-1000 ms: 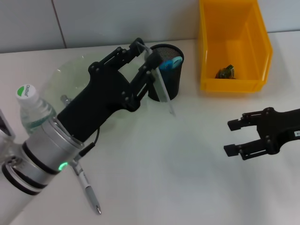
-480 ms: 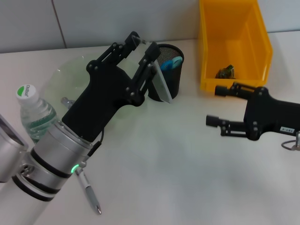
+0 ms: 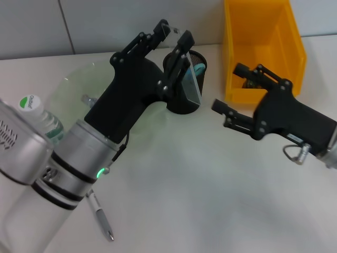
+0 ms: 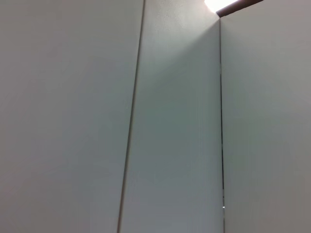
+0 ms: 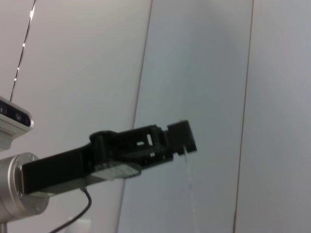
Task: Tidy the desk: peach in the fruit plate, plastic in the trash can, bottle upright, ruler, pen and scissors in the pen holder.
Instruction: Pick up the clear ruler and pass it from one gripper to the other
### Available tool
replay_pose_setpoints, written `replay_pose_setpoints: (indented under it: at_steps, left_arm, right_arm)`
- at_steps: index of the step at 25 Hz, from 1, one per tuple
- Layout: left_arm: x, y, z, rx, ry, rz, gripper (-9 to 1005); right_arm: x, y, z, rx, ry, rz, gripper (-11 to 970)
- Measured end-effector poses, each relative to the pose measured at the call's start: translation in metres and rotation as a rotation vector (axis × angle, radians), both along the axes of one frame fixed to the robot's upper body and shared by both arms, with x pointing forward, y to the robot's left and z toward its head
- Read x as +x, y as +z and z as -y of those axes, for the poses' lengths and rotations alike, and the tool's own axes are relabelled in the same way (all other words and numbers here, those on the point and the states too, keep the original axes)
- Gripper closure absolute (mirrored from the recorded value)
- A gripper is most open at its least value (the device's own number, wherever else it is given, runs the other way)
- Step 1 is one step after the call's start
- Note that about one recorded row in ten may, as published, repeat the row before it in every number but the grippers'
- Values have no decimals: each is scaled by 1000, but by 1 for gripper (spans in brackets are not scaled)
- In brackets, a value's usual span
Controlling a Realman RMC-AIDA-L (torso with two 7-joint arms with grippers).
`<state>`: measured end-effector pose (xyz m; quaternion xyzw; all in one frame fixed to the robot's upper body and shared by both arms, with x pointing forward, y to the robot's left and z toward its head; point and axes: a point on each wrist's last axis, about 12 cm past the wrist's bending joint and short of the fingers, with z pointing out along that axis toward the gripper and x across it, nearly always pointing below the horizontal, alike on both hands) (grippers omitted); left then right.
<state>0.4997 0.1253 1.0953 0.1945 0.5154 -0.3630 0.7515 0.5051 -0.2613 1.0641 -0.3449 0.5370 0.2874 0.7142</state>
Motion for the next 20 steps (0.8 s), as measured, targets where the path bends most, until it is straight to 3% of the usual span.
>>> replay_pose_setpoints:
  at_steps: [7,20]
  left_arm:
    - [8,1,5,11,25,-35,610]
    - [8,5,18,88,72,20,609]
  right_arm:
    - [10,-2,-21,9,-37,38,214]
    - [27,2,-53,16,-61,71,226]
